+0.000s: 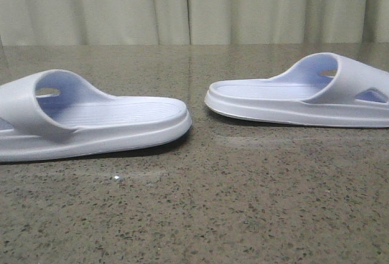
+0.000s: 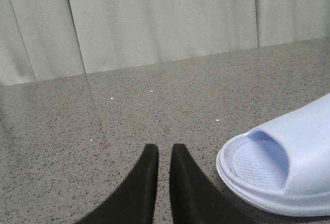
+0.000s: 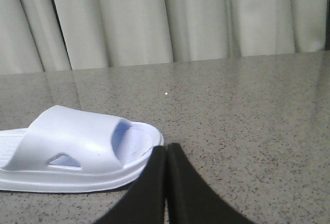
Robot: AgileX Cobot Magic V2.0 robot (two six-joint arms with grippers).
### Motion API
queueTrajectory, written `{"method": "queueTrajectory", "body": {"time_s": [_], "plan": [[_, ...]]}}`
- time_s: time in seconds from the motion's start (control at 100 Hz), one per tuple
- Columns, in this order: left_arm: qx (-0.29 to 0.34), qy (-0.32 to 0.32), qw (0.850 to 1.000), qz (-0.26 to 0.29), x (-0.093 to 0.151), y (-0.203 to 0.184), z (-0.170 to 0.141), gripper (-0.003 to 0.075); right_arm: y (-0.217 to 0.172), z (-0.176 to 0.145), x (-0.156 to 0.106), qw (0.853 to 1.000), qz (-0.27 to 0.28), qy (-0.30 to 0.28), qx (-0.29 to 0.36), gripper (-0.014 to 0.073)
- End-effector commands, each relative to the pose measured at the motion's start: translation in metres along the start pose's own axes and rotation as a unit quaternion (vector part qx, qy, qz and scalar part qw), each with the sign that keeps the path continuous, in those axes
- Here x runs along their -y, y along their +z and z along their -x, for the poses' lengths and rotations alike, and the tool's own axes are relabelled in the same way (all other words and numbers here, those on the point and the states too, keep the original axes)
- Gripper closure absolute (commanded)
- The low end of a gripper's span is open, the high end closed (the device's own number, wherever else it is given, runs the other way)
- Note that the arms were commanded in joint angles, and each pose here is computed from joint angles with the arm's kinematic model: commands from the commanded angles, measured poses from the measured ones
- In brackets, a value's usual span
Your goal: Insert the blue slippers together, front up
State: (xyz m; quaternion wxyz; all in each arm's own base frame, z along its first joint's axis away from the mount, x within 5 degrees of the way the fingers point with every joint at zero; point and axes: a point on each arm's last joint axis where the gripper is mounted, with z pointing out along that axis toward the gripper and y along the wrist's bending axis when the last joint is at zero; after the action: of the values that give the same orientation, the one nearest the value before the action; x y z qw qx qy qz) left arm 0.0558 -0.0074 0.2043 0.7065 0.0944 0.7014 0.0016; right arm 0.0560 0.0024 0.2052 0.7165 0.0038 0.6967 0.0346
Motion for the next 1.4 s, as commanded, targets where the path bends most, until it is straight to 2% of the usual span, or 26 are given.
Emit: {"method": "queueTrajectory", "body": {"time_s": [0.0,1.39], "plan": [[0.049,-0.01,0.999,0.009,-0.0011,-0.0024,0.0061,0.0704,-0.0011,0.0021,0.0001,0.999,0.0,-0.006,0.044,0.0702],[0.055,-0.01,0.998,0.009,-0.0012,-0.0025,0.0071,0.0704,-0.0013,0.0042,0.0,0.998,0.0,-0.006,0.055,0.0702]]}}
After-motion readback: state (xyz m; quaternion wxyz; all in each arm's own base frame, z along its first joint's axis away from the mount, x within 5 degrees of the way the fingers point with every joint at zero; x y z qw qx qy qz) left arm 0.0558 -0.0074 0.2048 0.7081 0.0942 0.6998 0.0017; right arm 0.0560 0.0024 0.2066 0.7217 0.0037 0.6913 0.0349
